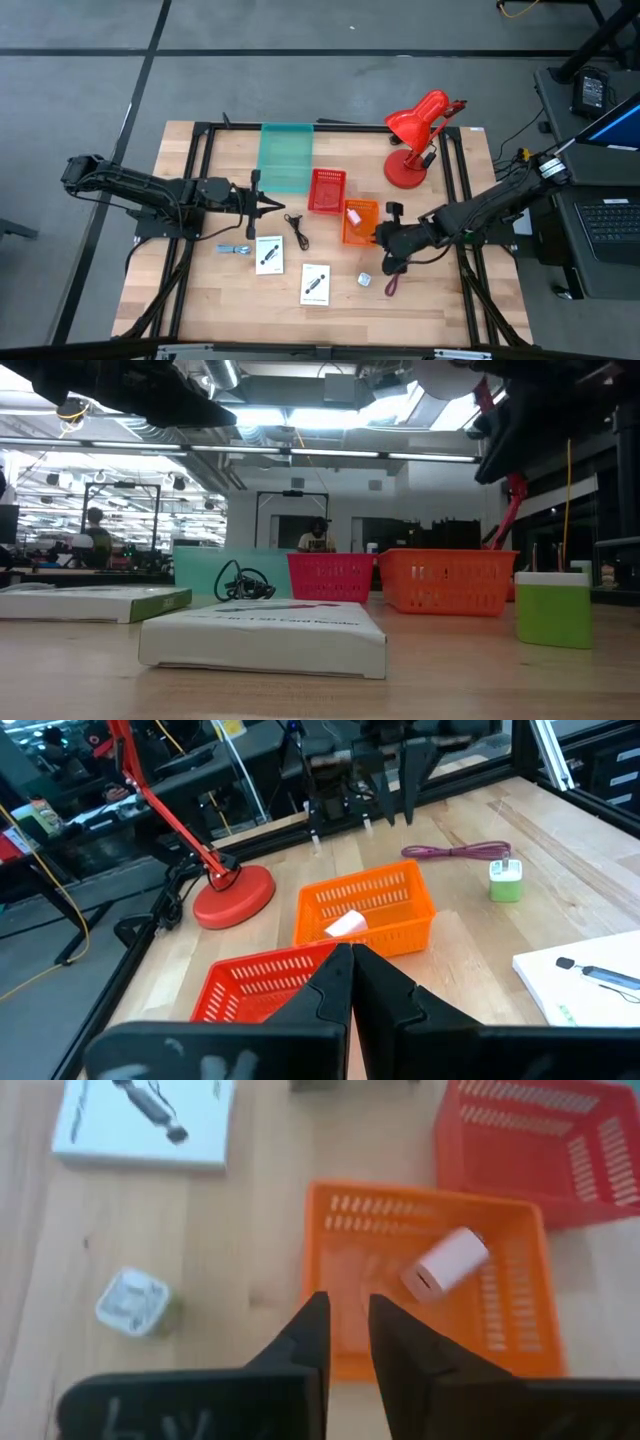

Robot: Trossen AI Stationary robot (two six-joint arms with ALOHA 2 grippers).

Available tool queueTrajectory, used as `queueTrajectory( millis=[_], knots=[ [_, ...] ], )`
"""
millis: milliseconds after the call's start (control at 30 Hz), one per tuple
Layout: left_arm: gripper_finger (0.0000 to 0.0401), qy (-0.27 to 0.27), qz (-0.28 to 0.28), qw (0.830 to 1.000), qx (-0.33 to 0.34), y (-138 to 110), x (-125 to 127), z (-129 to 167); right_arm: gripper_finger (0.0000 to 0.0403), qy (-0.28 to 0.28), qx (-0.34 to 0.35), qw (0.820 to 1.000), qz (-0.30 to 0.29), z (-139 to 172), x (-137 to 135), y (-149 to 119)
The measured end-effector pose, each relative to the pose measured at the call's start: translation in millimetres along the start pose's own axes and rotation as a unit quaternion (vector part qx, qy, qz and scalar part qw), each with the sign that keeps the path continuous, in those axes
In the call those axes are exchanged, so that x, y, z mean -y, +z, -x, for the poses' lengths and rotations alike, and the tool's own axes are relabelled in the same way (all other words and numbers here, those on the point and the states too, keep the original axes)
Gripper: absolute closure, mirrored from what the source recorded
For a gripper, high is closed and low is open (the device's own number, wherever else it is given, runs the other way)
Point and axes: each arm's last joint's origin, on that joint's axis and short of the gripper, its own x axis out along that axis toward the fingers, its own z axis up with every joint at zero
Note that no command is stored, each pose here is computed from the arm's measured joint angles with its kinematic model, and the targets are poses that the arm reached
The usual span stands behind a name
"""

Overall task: Pick and place items into bin
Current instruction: Put the pink charger cable into the red basket

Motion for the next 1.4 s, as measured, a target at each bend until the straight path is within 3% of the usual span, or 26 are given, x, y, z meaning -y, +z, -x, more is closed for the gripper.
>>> queueTrajectory(
  millis=[300,500,767,967,1400],
  knots=[
    [0.0393,0.0,0.0,1.0,0.0,0.1,0.0,0.0,0.0373,0.057,-0.111,0.991,0.048,14.3,-6.2,-12.8],
    [0.0397,0.0,0.0,1.0,0.0,0.1,0.1,0.0,0.0373,0.061,-0.129,0.987,0.078,17.6,-10.1,-18.6],
    [0.0397,0.0,0.0,1.0,0.0,0.0,0.0,0.0,0.0321,0.088,-0.141,0.98,0.106,18.7,-24.8,-24.6],
    [0.0396,0.0,0.0,1.0,0.0,0.1,0.1,0.0,0.0277,0.091,-0.171,0.965,0.178,0.9,-44.9,-33.8],
    [0.0395,0.0,0.0,1.0,0.0,0.1,0.1,0.0,0.0266,0.074,-0.238,0.953,0.174,-34.3,-63.0,-49.0]
  ],
)
